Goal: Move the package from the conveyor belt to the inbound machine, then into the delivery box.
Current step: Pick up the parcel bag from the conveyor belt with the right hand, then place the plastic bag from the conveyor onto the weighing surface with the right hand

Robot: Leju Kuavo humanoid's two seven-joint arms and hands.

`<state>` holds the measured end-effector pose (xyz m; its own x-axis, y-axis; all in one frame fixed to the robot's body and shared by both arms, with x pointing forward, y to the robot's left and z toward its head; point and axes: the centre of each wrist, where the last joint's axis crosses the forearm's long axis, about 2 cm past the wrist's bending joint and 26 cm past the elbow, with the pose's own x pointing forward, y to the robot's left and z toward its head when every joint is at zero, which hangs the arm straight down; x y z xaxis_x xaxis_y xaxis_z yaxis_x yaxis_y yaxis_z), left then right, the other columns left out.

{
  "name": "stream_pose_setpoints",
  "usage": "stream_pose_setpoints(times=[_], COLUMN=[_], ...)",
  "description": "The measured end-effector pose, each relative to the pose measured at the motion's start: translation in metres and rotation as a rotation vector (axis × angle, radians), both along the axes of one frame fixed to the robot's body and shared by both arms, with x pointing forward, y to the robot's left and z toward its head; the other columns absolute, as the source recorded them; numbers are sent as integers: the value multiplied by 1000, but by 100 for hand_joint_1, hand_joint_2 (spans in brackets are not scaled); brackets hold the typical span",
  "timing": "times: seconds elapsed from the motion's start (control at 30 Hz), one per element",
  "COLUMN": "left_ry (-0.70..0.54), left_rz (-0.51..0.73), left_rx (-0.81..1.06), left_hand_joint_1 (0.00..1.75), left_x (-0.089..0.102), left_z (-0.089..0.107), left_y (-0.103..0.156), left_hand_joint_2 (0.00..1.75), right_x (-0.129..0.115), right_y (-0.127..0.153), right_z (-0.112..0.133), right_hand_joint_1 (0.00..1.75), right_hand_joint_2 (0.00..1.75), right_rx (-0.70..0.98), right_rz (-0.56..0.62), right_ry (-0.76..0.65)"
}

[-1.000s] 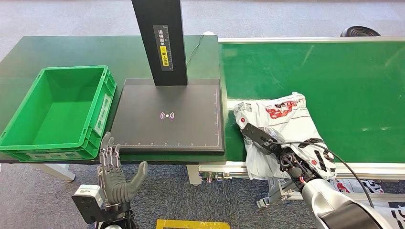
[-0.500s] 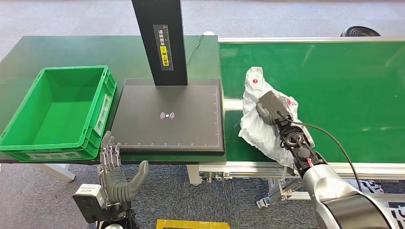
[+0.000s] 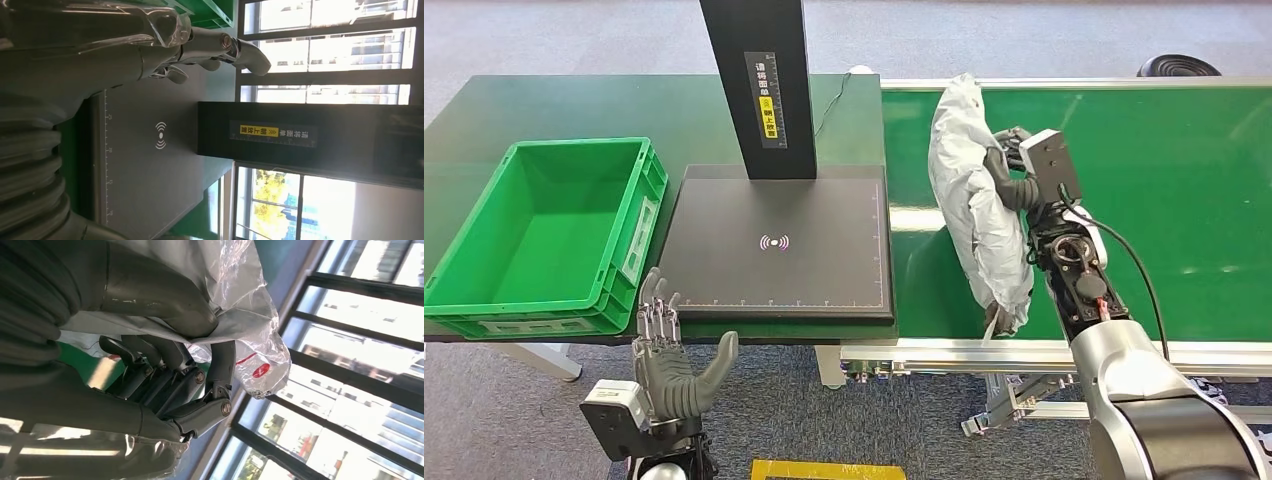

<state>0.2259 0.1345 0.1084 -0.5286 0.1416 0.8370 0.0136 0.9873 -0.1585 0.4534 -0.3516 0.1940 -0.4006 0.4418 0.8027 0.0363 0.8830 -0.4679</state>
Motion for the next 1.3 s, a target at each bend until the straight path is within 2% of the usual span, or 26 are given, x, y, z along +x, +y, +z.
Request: stream_pose_setpoints(times=[0.23, 0.57, 0.73, 0.87, 1.3], left_ry=[-7, -13, -22, -21, -27], left_rz=[-5, -19, -41, -56, -76], left_rx=[-1, -6, -15, -37, -49], left_hand_joint_1=[0, 0, 0, 0, 0], left_x=[5, 10, 14, 15, 17], left_z=[2, 4, 7, 9, 12], left_y=[-2, -5, -9, -12, -17], left_hand_joint_2=[175, 175, 175, 175, 175], right_x=[5, 4, -2, -2, 16], right_y=[-10, -12, -6, 15, 108], right_z=[38, 66, 69, 68, 79], right_hand_joint_1=[175, 175, 175, 175, 175], right_hand_joint_2=[175, 175, 175, 175, 175], right_rx=[105, 157, 153, 131, 158], right_rz=[33, 77, 100, 126, 276], right_ry=[-115, -201, -222, -223, -192])
